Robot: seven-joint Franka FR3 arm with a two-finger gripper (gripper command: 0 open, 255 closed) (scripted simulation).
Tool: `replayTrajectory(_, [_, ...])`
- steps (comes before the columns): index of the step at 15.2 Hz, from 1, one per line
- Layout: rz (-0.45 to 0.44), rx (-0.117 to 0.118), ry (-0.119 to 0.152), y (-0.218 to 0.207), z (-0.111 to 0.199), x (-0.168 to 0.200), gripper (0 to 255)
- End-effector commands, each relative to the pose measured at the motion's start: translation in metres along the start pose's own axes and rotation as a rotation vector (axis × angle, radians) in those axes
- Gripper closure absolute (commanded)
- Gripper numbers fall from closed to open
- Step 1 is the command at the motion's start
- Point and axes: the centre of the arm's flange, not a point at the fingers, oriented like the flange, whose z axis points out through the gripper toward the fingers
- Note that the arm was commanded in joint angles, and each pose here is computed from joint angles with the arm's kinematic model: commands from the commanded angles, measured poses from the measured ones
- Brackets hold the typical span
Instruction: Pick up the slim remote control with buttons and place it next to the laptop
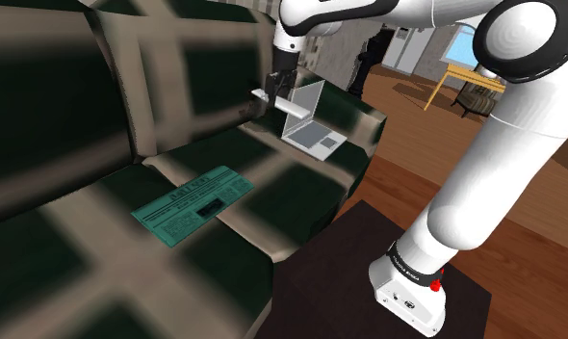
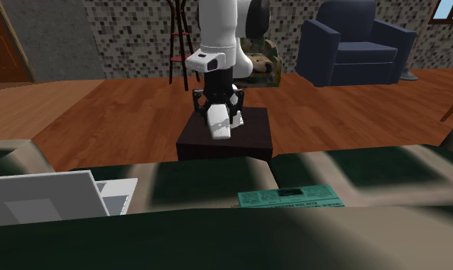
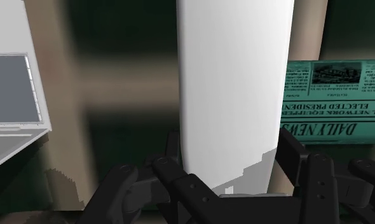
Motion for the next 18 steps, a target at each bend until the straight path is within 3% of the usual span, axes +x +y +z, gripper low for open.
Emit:
replayTrajectory(1, [0.000, 0.000, 0.000, 0.001, -0.011, -0.001, 255])
replayTrajectory(3, [0.000, 0.000, 0.000, 0.001, -0.019, -0.001, 255])
replayTrajectory(18, [0.000, 0.000, 0.000, 0.201, -0.018, -0.052, 255])
